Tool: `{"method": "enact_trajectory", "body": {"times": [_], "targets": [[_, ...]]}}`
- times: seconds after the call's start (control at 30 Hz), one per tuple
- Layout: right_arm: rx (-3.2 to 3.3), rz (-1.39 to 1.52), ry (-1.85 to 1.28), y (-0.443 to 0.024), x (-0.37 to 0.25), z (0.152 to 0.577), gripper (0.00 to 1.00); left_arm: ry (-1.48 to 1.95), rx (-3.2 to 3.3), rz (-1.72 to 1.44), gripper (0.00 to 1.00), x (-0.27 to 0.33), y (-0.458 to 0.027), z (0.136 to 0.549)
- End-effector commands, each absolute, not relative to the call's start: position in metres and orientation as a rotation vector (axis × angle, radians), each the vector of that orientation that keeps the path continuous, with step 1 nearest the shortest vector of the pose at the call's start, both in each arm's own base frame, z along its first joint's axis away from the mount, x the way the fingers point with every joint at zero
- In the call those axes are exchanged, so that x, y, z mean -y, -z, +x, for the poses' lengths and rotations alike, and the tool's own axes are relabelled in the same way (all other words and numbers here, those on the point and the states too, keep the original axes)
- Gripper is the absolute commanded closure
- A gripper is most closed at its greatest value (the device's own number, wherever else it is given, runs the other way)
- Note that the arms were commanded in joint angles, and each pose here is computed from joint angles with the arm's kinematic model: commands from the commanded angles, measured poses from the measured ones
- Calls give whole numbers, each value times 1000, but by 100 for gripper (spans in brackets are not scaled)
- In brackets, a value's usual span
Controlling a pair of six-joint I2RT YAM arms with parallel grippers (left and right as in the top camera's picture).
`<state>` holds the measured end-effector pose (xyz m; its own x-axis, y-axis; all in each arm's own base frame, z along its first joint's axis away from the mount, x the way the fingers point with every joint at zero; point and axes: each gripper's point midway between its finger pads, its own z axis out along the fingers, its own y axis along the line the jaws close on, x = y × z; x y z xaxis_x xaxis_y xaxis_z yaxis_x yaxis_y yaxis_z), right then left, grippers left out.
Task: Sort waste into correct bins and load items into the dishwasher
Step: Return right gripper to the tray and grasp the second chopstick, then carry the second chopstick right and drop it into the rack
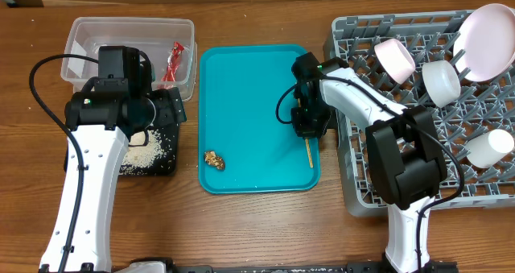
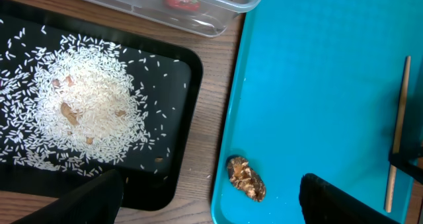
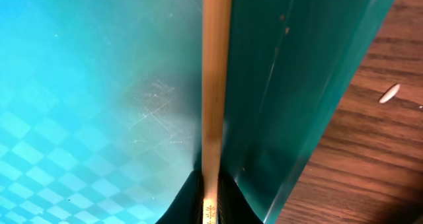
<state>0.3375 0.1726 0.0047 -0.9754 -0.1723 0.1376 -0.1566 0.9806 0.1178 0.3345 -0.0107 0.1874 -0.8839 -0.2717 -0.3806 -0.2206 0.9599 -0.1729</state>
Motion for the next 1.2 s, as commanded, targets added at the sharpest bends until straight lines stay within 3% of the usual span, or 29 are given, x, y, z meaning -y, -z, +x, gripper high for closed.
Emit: {"method": "enact_trajectory", "body": {"times": [0.0,0.23,0.53,0.73,0.93,1.17], "targets": [[2933,230,184,5,-175,330,96,187,-2698,-373,13,11,-188,336],[2973,165,224,-18,-179,334,96,187,-2700,-372,13,11,-188,336],[3269,271,304,-133,-176,364,96,187,-2700,-373,12,11,-188,336],[3482,277,201,-203,-132,371,96,187,-2700,-373,12,11,-188,336],[3415,197,93,-199,-78,360,96,187,-2699,-373,12,11,-188,336],[3290,149,108,-149,-62,344,96,188,-2699,-373,12,11,-188,336]]}}
